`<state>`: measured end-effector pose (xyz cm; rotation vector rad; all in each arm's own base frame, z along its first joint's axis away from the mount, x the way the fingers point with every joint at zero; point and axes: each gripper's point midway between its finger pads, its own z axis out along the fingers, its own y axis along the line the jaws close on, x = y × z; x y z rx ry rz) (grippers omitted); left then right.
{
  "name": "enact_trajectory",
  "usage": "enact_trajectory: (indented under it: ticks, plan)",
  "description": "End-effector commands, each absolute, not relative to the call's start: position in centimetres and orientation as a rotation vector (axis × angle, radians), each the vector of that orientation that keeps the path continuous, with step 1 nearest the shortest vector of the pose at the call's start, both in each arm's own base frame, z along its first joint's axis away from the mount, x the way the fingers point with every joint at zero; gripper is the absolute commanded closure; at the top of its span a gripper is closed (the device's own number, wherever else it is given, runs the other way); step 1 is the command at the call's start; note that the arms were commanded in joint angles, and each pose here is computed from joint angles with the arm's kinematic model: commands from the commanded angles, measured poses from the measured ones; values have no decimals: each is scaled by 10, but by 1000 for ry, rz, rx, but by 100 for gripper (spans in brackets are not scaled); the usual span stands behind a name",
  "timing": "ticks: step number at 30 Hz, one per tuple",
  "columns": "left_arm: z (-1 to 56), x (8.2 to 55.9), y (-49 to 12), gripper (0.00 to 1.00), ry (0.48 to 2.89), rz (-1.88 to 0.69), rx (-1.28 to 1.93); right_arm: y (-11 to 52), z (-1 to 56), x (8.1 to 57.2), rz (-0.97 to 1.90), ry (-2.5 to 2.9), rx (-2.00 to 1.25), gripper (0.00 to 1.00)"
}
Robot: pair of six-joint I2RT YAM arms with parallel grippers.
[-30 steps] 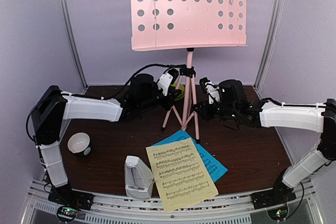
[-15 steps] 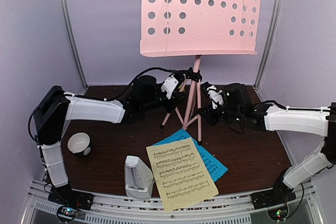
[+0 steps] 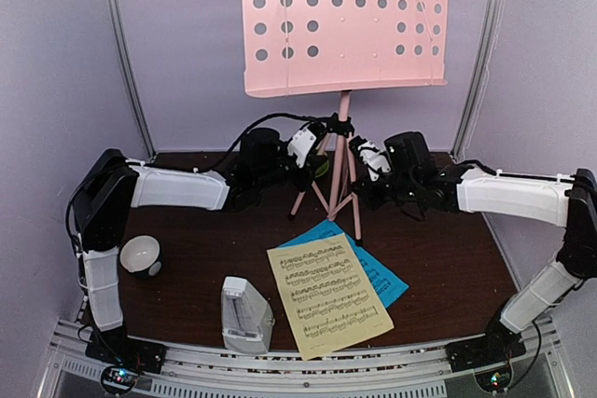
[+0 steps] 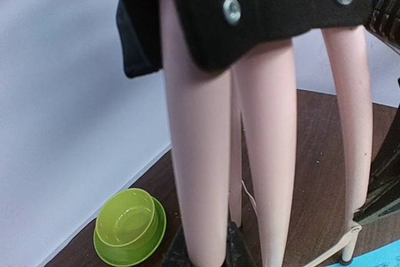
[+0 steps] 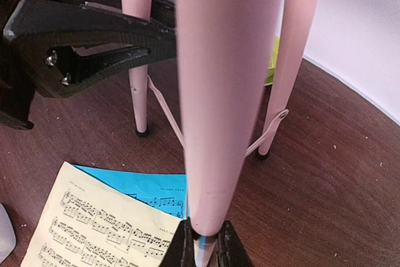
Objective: Set up the instrument practice props
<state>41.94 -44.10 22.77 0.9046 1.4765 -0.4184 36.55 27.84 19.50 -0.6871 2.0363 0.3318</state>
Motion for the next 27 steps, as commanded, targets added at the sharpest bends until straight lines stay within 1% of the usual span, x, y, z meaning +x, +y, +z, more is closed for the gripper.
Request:
enact_trajectory:
  ticks: [1,3,9,14,17,19,22,27]
  plan:
    - [196,478,-374,100,1590,-126,865,236,248,403,124,1935,-537,100]
    - [196,478,-374,100,1589,-129,864,229,248,410,117,1946,-524,100]
    - [191,478,-375,100,1600,-132,865,228,282,418,130,1910,-525,100]
    - [189,479,-379,100,1614,-149,875,237,274,418,169,1943,-564,100]
    - [185,478,-380,100,1626,-161,871,241,289,415,223,1924,-551,100]
    - [183,477,-379,100,1633,-162,867,239,295,416,211,1902,-541,100]
    - [182,477,-379,100,1634,-159,868,228,283,425,136,1927,-551,100]
    - [183,475,-386,100,1634,-180,879,215,264,433,133,1952,-543,100]
